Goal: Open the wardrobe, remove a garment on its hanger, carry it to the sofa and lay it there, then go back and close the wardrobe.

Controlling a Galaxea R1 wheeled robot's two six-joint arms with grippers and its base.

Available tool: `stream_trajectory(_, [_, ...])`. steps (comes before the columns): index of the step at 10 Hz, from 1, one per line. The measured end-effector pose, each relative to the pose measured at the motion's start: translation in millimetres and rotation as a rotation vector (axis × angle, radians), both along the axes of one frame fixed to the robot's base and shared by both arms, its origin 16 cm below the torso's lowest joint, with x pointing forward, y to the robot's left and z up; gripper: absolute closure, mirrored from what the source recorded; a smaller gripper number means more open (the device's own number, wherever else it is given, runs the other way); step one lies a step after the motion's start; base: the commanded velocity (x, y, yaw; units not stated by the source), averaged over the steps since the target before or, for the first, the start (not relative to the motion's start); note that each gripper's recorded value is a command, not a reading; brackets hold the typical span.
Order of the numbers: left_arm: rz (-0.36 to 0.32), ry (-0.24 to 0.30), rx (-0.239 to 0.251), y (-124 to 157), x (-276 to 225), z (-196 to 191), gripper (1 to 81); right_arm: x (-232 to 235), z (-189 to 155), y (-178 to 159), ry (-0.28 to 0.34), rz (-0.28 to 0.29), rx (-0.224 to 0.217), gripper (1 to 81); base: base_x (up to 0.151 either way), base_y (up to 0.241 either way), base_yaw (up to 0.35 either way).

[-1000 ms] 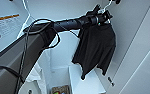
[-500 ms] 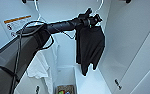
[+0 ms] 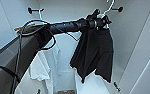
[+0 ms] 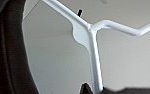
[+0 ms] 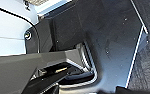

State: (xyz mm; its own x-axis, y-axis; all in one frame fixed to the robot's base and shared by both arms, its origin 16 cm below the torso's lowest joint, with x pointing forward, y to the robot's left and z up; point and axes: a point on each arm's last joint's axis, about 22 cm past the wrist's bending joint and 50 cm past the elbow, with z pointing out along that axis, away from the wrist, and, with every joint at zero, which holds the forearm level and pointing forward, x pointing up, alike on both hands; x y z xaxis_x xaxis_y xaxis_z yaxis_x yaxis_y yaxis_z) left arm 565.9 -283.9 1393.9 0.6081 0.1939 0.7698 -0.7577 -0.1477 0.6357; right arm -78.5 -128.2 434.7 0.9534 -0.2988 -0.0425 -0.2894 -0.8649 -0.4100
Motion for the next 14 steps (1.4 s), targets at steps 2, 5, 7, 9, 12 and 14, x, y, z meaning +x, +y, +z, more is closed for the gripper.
stream_trajectory(2, [-0.04, 0.053, 0.04, -10.9, -14.5, -48.3, 81.1, 2.4, 0.5, 0.7, -0.009, -0.003, 0.004, 1.0, 0.0, 0.0, 0.0])
stream_trajectory(5, [-0.111, 0.076, 0.081, -50.6, -54.2, -87.2, 81.1, 3.5, 0.6, 0.8, -0.011, -0.004, 0.005, 1.0, 0.0, 0.0, 0.0])
stream_trajectory(7, [-0.174, 0.081, 0.089, -65.5, -86.0, -103.2, 81.1, 4.7, 0.3, -0.3, -0.013, -0.004, 0.003, 1.0, 0.0, 0.0, 0.0])
stream_trajectory(9, [-0.193, 0.104, 0.101, -56.7, -91.8, -119.9, 81.1, 5.2, 0.4, 0.1, -0.014, -0.004, 0.004, 1.0, 0.0, 0.0, 0.0])
stream_trajectory(12, [-0.172, 0.136, 0.1, -33.6, -75.4, -140.2, 81.1, 5.0, 0.4, 0.1, -0.014, -0.003, 0.004, 1.0, 0.0, 0.0, 0.0])
stream_trajectory(14, [-0.137, 0.141, 0.096, -12.7, -53.9, -141.2, 81.1, 9.5, 0.1, -0.7, -0.019, -0.003, 0.003, 1.0, -0.083, 0.0, 0.0])
